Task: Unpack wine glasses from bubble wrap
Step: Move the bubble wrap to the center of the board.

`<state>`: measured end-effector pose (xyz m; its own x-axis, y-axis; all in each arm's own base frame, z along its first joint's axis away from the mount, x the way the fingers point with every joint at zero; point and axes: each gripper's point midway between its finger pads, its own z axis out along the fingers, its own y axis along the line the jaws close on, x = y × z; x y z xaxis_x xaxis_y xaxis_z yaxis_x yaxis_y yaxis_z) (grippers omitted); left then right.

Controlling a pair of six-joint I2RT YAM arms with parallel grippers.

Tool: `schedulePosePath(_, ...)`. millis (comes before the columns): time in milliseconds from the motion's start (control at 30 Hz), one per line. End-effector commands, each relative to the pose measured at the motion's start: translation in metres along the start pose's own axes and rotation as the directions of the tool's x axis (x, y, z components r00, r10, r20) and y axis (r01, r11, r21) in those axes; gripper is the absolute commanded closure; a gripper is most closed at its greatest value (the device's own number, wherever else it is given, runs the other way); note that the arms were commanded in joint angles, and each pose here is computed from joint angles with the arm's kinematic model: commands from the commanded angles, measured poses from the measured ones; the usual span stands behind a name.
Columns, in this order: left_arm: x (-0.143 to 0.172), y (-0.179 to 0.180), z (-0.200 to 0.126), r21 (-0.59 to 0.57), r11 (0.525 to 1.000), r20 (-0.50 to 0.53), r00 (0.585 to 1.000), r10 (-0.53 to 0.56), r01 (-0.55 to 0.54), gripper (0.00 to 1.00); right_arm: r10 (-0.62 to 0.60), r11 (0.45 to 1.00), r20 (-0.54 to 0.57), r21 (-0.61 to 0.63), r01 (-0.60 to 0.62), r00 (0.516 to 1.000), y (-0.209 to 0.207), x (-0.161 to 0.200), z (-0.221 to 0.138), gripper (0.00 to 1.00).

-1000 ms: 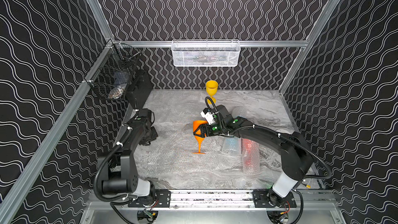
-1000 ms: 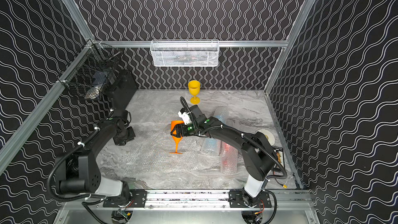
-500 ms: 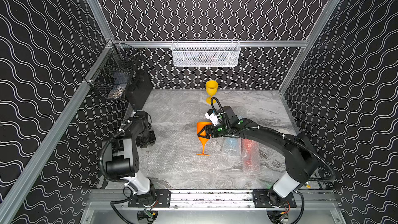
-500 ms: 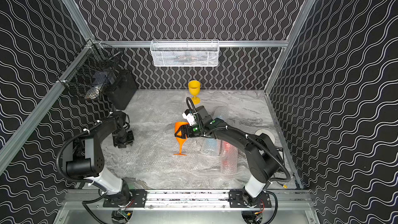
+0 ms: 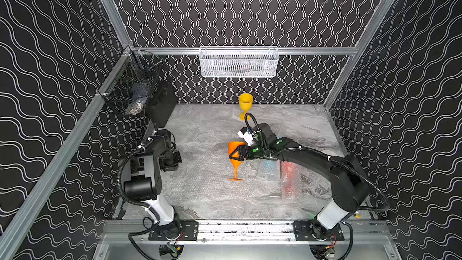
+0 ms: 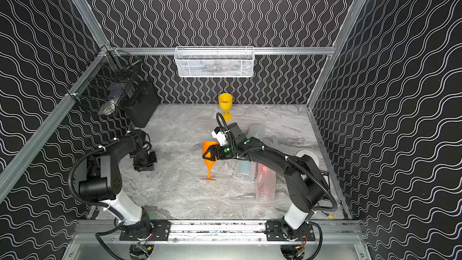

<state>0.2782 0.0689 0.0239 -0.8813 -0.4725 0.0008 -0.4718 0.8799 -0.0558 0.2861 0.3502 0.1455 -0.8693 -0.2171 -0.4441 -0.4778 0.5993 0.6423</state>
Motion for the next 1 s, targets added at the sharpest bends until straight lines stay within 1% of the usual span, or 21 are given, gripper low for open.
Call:
schedulePosePath(0,-0.003,0.005,-0.005,-0.024,1.0,0.008,1.0,0.015,-0.015,0.98,-0.015,1.0,0.018,-0.02,0.015,1.0,0.004,-0.005,-0.001,0.2)
schedulePosePath(33,-0.004,0.007,-0.007,-0.039,0.999,0.016,1.0,0.017,-0.016,1.0,-0.015,1.0,0.017,-0.02,0.015,1.0,0.004,-0.005,-0.001,0.2)
schedulePosePath(167,-0.009,0.014,-0.016,-0.08,0.997,0.05,0.999,0.015,-0.011,1.0,-0.013,1.0,0.02,-0.021,0.013,1.0,0.003,-0.006,-0.001,0.2)
schedulePosePath(400,-0.012,0.036,-0.023,-0.189,0.982,0.064,0.998,-0.006,0.018,1.0,-0.007,1.0,0.017,-0.025,0.007,1.0,0.002,-0.006,0.0,0.2)
schedulePosePath(533,-0.021,0.044,-0.024,-0.191,0.98,0.084,0.996,-0.041,0.057,1.0,-0.006,1.0,0.017,-0.029,0.006,1.0,0.002,-0.006,0.0,0.2)
schedulePosePath(767,-0.036,0.053,-0.023,-0.196,0.976,0.083,0.993,-0.078,0.093,1.0,-0.004,1.0,0.02,-0.028,0.004,1.0,0.001,-0.007,-0.002,0.2)
schedulePosePath(867,-0.043,0.059,-0.025,-0.226,0.969,0.093,0.992,-0.084,0.104,1.0,-0.001,1.0,0.017,-0.031,0.001,1.0,0.001,-0.006,-0.001,0.2)
schedulePosePath(967,-0.051,0.068,-0.027,-0.246,0.96,0.11,0.988,-0.112,0.136,1.0,0.002,0.999,0.018,-0.034,-0.002,1.0,0.0,-0.006,-0.001,0.2)
